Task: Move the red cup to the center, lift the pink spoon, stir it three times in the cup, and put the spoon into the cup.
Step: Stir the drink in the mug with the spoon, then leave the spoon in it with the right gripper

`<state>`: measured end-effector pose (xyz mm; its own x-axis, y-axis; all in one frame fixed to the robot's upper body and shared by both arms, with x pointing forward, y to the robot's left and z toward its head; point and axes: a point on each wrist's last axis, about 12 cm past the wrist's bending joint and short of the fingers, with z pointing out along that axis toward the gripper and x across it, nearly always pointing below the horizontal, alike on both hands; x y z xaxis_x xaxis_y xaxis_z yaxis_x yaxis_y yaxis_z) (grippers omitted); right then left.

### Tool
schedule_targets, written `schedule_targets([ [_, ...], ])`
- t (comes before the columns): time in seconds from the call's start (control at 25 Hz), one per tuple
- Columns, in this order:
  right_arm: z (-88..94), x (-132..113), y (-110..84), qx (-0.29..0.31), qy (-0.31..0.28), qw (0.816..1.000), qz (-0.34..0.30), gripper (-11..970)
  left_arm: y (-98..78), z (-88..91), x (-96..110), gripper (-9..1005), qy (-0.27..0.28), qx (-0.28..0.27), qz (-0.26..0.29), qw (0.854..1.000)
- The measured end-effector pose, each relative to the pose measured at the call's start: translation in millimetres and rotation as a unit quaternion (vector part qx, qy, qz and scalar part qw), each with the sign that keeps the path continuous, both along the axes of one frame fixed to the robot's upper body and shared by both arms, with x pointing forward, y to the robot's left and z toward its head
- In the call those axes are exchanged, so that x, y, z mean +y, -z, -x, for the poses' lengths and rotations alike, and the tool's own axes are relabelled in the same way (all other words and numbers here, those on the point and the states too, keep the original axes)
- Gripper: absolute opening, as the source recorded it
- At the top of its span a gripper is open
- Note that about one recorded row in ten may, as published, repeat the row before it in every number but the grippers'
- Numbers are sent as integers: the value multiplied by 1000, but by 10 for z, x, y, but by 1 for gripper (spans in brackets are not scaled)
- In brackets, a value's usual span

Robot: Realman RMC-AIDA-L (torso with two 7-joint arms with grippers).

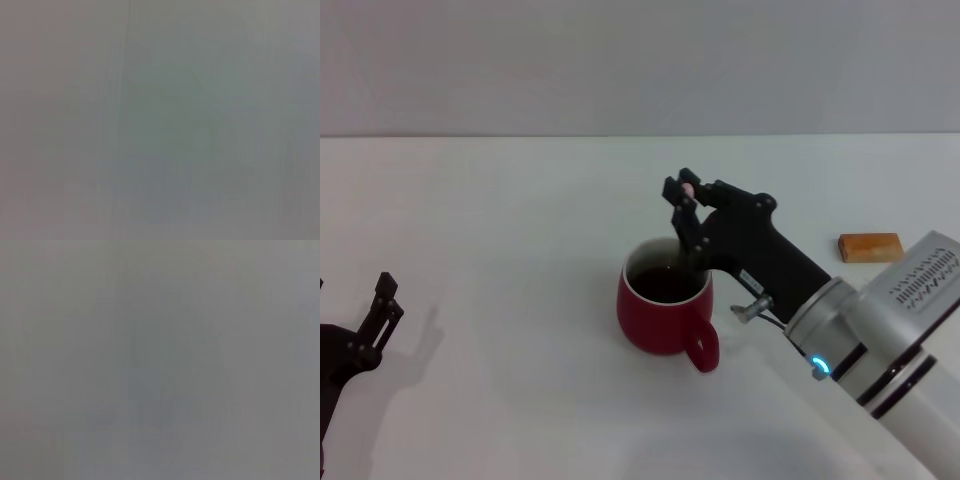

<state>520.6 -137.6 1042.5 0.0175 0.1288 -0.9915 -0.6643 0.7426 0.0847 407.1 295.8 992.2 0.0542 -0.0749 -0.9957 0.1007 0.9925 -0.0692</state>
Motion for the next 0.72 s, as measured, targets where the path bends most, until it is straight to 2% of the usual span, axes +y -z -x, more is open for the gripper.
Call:
schedule_targets([
  [0.16, 69, -125, 37, -3, 18, 1000, -8, 8, 1, 0, 0, 860, 0, 0, 0, 1000],
  [0.32, 248, -245, 98, -7, 38, 999, -21, 8, 2, 2, 3, 860, 0, 0, -1, 1000],
  [0.56, 411, -237, 133, 0, 35, 999, -35, 8, 2, 4, 3, 859, 2, 0, -2, 1000],
  [0.72, 492, -111, 111, 0, 6, 999, -42, 8, 5, 20, 10, 859, 0, 1, -2, 1000],
])
